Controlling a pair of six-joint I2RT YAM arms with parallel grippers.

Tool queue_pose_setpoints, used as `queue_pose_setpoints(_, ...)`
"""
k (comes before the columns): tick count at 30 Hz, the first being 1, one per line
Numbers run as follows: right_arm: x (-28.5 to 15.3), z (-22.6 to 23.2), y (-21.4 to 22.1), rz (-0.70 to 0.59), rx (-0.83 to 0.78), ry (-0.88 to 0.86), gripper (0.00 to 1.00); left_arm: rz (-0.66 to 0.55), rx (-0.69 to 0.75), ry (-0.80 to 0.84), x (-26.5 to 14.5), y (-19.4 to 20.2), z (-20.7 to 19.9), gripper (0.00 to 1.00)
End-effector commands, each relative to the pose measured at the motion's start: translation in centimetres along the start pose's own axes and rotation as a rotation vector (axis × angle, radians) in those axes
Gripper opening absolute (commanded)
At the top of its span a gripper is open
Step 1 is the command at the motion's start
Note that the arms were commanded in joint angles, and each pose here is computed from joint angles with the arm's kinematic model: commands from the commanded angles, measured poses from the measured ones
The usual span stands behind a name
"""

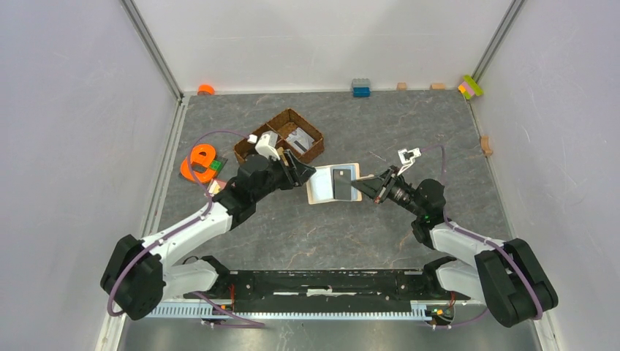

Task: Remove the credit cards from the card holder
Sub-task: Remove the credit card from the card holder.

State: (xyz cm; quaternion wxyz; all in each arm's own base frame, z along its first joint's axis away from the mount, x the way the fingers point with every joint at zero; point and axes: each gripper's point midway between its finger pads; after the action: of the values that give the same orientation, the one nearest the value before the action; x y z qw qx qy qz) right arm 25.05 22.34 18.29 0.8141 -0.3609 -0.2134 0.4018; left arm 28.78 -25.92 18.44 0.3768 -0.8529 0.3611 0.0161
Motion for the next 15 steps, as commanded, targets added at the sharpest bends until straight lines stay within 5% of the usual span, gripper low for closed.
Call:
queue_pose_setpoints(1,0.6,-0.1,-1.5,-0.035,-0.001,0.010,0.00,-0.065,0.073,0.077,-1.2,-2.0,-2.2,0.63)
queue_pose_setpoints(8,0.4,-0.9,-1.5,-0.042,0.031,0.042,0.00,-0.059,0.145,0.253,-2.2,-1.0,-6.1,0.60)
queue_pose_setpoints(15,0.1,-0.6,-1.7,-0.055,0.056,0.026,0.00,0.096,0.098,0.391,-0.1,2.4,-8.2,0.43)
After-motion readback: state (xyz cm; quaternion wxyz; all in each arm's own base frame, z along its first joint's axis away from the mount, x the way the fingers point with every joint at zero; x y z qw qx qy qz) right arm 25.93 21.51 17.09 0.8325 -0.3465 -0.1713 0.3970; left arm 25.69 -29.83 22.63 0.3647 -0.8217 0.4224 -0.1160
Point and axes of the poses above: each gripper's point midway between its finger pads, its own x axis out along the fingers, its own z axis along the line the jaws close on, y = z × x, and after that the axes turned 5 degrees about -x, right-handed
